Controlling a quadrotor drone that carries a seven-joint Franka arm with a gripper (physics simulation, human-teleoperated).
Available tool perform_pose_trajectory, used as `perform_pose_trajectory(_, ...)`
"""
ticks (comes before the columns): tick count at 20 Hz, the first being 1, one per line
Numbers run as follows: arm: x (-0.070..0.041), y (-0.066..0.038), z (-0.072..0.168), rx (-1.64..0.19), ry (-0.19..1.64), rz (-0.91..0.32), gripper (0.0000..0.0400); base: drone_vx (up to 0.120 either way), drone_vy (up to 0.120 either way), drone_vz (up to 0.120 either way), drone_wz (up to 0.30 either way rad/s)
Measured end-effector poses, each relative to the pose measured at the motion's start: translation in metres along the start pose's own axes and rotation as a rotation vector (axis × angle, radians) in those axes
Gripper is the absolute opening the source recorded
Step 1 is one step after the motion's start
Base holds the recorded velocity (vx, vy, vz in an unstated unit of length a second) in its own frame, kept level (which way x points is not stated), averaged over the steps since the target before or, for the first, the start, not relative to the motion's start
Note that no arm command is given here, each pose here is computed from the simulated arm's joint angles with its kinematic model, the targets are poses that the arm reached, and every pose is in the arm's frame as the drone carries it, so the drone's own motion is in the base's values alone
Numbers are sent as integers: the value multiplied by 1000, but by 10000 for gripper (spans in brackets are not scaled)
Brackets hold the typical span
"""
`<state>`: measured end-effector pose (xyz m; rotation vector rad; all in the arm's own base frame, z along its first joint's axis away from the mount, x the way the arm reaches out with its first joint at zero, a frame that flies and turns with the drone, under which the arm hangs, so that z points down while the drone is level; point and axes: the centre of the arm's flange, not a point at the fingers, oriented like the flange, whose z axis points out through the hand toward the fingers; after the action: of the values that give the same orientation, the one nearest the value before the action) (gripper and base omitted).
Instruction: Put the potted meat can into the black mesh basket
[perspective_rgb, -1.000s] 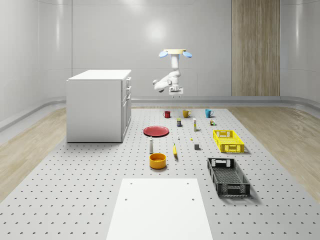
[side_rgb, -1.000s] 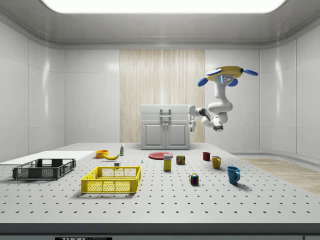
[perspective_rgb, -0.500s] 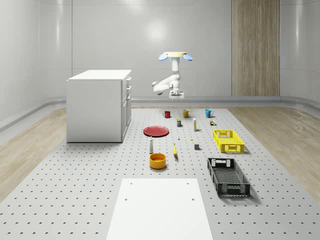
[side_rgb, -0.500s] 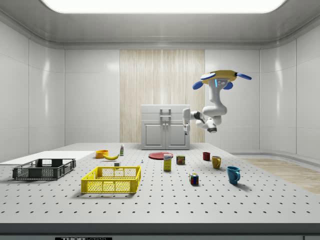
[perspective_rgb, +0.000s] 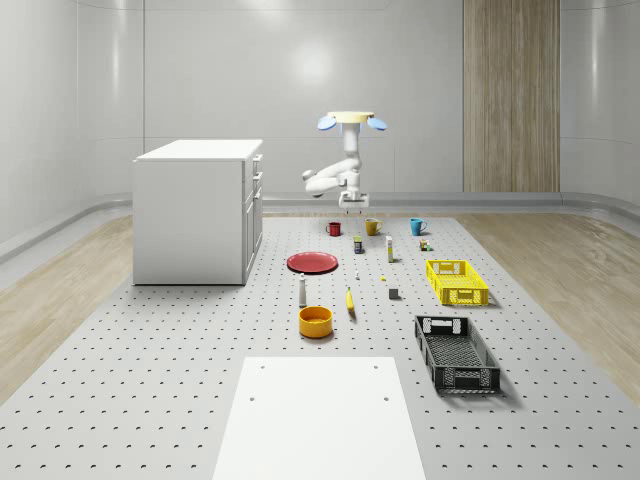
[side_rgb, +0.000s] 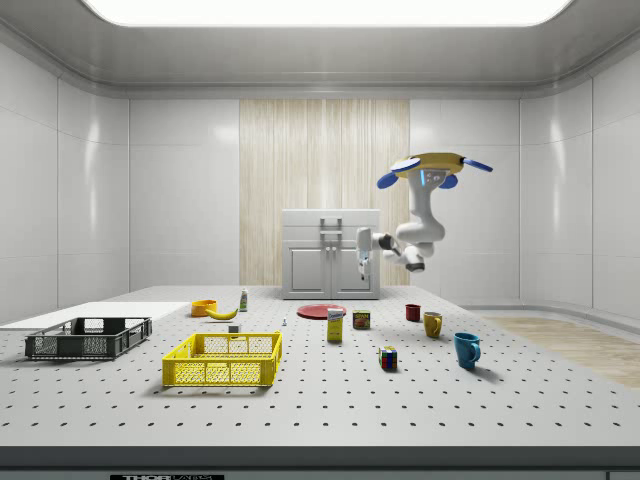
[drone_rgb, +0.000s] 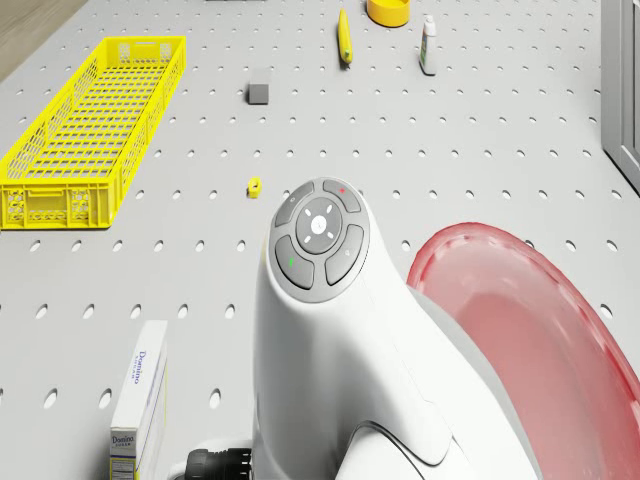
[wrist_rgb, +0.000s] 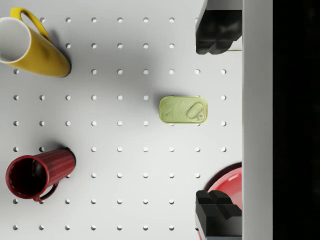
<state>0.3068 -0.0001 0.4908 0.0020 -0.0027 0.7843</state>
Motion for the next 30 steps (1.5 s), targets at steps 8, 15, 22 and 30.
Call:
perform_pose_trajectory(8, 0, 0, 0, -1, 1, 0, 400, 0, 55, -120, 0)
perform_pose_trajectory(15, 0, 0, 0, -1, 1, 0, 400, 63, 0, -86, 0)
perform_pose_trajectory(22, 0, 0, 0, -1, 1, 0, 400, 6, 0, -97, 0)
perform_pose_trajectory(30, 0, 0, 1, -1, 1, 0, 400, 0, 0, -100, 0)
